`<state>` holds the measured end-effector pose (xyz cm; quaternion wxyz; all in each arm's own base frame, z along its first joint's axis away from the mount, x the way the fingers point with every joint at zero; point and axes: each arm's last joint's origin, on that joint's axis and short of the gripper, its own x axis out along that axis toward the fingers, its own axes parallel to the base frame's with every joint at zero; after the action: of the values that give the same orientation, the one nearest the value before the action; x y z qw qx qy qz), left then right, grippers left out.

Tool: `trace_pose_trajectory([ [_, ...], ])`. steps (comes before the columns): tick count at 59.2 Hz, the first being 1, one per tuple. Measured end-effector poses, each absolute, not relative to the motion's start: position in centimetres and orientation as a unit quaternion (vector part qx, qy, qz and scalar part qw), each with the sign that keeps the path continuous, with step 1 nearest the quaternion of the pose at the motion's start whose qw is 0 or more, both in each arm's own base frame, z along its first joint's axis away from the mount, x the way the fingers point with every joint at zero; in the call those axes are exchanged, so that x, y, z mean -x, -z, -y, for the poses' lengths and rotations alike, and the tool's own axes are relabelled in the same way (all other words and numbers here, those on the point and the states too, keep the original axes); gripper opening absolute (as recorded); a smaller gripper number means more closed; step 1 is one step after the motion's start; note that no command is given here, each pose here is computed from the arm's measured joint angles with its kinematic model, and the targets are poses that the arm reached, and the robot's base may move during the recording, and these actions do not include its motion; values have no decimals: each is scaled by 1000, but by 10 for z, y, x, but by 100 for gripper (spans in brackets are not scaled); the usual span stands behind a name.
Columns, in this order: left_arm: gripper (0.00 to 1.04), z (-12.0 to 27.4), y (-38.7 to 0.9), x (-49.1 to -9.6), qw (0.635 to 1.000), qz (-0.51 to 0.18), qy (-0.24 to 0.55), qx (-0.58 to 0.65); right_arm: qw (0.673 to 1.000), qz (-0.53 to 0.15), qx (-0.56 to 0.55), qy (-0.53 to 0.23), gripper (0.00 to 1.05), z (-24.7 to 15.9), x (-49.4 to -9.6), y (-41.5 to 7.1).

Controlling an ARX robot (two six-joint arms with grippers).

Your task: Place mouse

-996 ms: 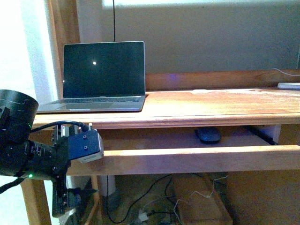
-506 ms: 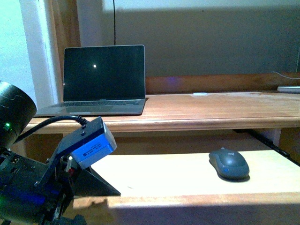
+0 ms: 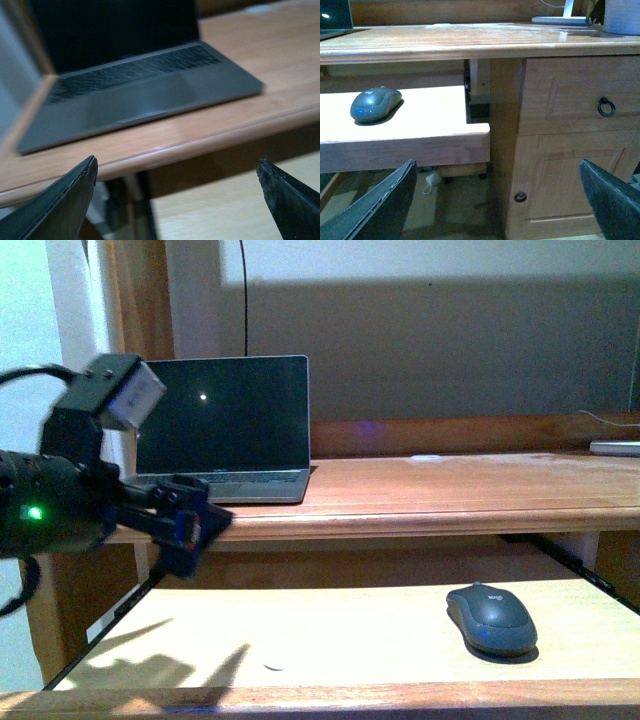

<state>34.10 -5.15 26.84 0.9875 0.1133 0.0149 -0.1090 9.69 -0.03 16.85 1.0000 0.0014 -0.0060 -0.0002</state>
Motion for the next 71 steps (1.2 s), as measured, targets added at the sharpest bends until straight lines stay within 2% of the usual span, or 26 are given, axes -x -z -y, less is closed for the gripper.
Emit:
trace_pose_trajectory([
  [12, 97, 38, -273, -282, 993, 22, 28, -116, 1000, 6, -1, 0, 97, 0, -97, -168],
  [14, 94, 35, -272, -269, 994, 17, 14, -103, 1000, 6, -1, 0, 97, 0, -97, -168],
  [21, 73, 26, -247, -206, 999, -30, -2, -42, 1000, 6, -1, 0, 97, 0, -97, -168],
  [30, 46, 19, -201, -126, 997, -68, 2, -27, 1000, 6, -1, 0, 97, 0, -97, -168],
  [36, 29, 12, -184, -103, 999, -30, 5, -13, 1000, 6, -1, 0, 97, 0, -97, -168],
  [39, 20, 7, -184, -99, 1000, -10, 19, -7, 1000, 6, -1, 0, 97, 0, -97, -168],
  [45, 2, 1, -184, -98, 1000, 1, -1, -4, 1000, -22, -17, 15, 97, -3, -101, -169],
  [57, 3, 1, -178, -98, 1000, -2, 2, -3, 998, -29, -28, -51, 97, -30, -134, -208],
  [71, 3, 0, -167, -98, 1000, 0, 2, -3, 988, -64, -24, -140, 97, -83, -182, -247],
])
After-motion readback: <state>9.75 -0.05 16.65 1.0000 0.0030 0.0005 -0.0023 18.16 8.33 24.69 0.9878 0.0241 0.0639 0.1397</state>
